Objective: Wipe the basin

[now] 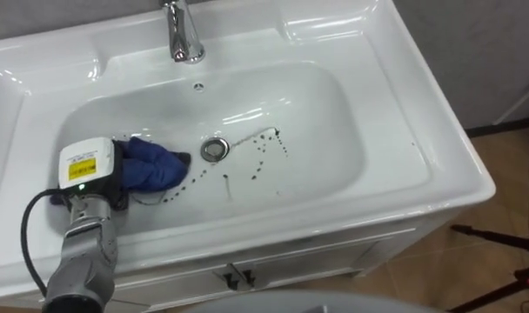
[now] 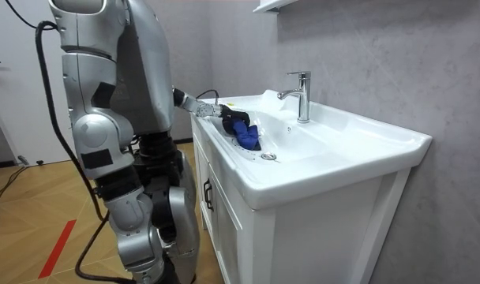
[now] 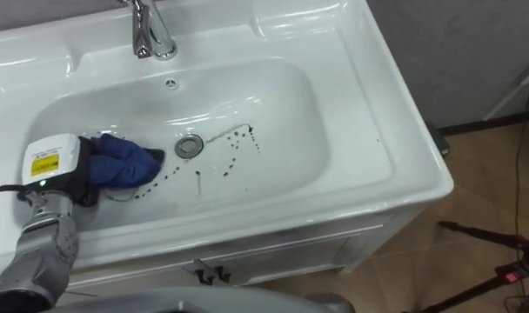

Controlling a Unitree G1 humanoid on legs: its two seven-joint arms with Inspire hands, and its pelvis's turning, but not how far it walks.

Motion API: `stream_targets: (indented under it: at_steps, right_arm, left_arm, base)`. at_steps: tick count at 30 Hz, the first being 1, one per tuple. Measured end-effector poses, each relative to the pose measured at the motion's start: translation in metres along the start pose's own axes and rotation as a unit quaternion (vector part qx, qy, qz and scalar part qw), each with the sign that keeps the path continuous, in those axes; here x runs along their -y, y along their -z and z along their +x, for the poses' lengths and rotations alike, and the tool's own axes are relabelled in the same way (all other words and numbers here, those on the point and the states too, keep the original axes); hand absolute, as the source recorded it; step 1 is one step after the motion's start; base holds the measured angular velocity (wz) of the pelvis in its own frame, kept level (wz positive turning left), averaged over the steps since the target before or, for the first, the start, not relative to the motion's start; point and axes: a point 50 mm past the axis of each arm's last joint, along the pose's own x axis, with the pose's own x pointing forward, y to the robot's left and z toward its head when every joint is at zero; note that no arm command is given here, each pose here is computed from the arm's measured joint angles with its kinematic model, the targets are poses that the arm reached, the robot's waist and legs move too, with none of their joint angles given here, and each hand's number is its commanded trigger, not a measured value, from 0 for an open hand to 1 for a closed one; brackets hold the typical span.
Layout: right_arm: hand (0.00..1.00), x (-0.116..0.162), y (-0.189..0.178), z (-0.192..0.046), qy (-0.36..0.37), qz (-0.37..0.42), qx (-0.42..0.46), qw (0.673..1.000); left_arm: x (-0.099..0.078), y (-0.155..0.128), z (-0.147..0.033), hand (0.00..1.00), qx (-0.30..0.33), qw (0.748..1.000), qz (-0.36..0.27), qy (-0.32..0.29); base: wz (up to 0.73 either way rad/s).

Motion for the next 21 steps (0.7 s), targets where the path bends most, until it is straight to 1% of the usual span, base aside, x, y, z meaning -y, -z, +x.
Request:
stream_targets:
  at_steps: [5,9,10,12,16,19,21]
  right_arm:
    - [0.00,0.001,-0.002,0.000,0.005,-0.017,-0.005,1.000]
    - [0.00,0.000,-0.007,0.000,0.002,-0.032,-0.003,0.999]
    - [0.00,-0.001,-0.008,0.000,0.001,-0.038,-0.003,0.999]
    - [0.00,-0.003,-0.011,0.001,-0.003,-0.060,-0.001,0.998]
    - [0.00,-0.005,-0.016,0.001,-0.008,-0.072,0.006,0.997]
    - [0.00,-0.004,-0.022,0.001,-0.007,-0.074,0.018,0.997]
    - [0.00,-0.004,-0.028,0.001,-0.008,-0.078,0.030,0.996]
  left_arm:
    - [0.001,-0.001,0.000,1.00,-0.007,1.000,0.009,0.004]
    - [0.002,-0.010,-0.001,1.00,0.012,0.999,0.050,0.014]
    - [-0.001,-0.014,0.002,1.00,0.018,0.998,0.053,0.009]
    - [-0.001,-0.024,0.003,1.00,0.036,0.997,0.062,0.015]
    - [-0.005,-0.041,0.002,1.00,0.072,0.995,0.069,0.029]
    - [-0.012,-0.057,0.000,1.00,0.106,0.990,0.073,0.049]
    - [-0.021,-0.071,0.000,1.00,0.132,0.987,0.072,0.062]
  base:
    - [0.00]
    - [0.04]
    - [0.04]
    - [0.05]
    - [0.11]
    - [0.05]
    - [0.00]
